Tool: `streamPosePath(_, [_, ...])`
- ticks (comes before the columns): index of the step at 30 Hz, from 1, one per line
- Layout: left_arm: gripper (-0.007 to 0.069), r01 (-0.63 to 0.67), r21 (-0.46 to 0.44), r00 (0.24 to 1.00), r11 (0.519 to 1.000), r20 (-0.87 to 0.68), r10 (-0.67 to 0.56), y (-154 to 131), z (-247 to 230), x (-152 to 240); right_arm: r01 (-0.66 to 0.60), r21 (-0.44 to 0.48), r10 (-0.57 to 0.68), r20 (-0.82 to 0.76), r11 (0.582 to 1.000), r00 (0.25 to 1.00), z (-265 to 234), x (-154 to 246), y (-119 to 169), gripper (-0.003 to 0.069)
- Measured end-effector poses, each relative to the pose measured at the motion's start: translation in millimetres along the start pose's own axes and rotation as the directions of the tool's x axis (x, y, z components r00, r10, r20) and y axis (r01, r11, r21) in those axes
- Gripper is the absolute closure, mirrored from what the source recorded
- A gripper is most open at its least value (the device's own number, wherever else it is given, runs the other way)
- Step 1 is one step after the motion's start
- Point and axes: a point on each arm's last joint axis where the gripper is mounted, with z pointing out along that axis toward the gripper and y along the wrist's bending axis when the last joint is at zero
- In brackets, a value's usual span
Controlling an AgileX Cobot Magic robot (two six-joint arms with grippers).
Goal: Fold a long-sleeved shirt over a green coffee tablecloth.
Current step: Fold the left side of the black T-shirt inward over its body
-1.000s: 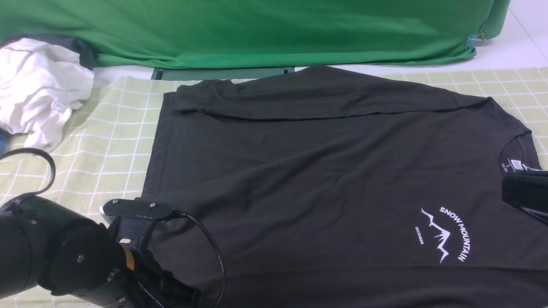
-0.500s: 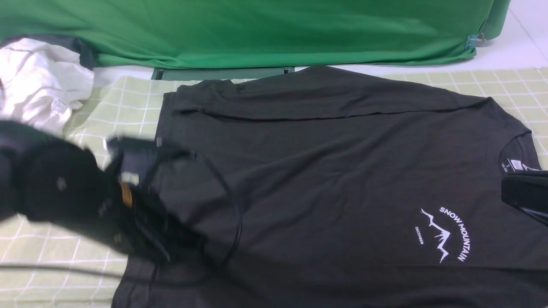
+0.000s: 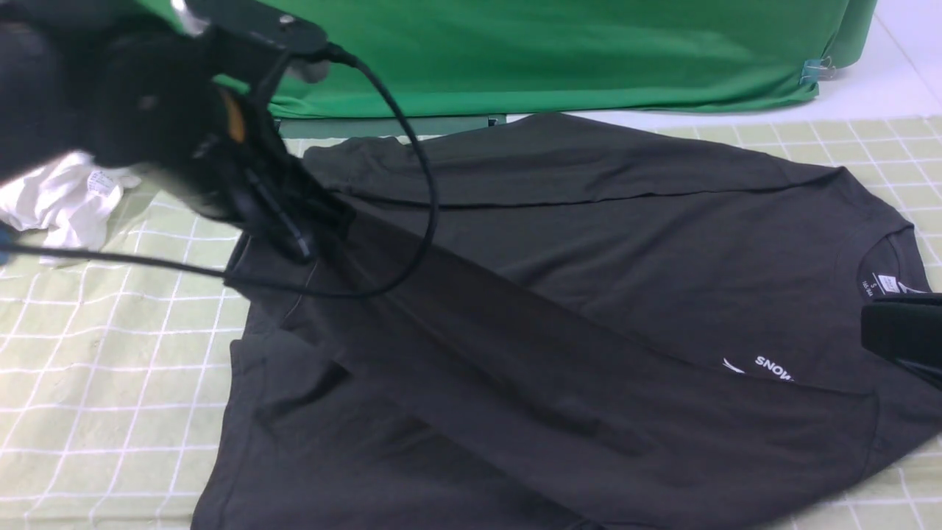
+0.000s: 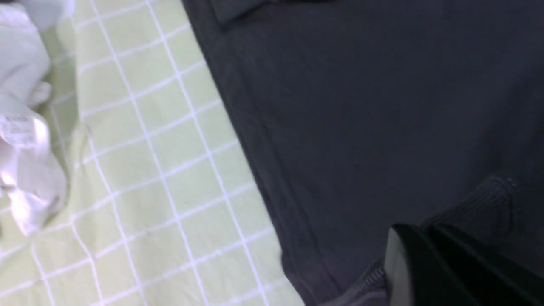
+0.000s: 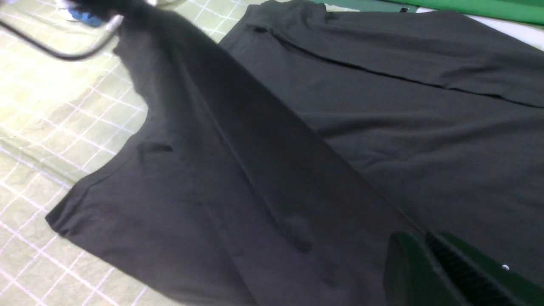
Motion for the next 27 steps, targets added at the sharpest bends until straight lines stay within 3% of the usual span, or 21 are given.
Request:
streamPosePath(9, [0.0611, -0.011, -0.084, 0.992, 0.996, -0.125, 0.001, -5.5, 62.4, -18.0, 0.0, 0.0, 0.0, 0.0, 1.0, 1.0, 0.0, 0.0, 0.0, 0.0598])
streamPosePath(13, [0.061, 0.074, -0.087, 0.98, 0.993, -0.18, -0.089, 7.5, 85.7, -21.7, 0.0, 0.003, 0.0, -0.014, 1.0, 1.0, 0.0, 1.2, -0.3, 0.0596])
streamPosePath(18, [0.061, 0.143, -0.098, 0.969, 0.985, -0.188, -0.16, 25.7, 93.3, -25.5, 0.0, 0.015, 0.001, -0.058, 1.0, 0.998, -0.2, 5.3, -1.4, 0.0592])
streamPosePath(27, [0.0608, 0.09, -0.063, 0.976, 0.994, -0.194, -0.101, 28.1, 99.3, -26.9, 0.0, 0.023, 0.002, -0.088, 1.0, 0.996, -0.1, 7.9, -2.0, 0.0585])
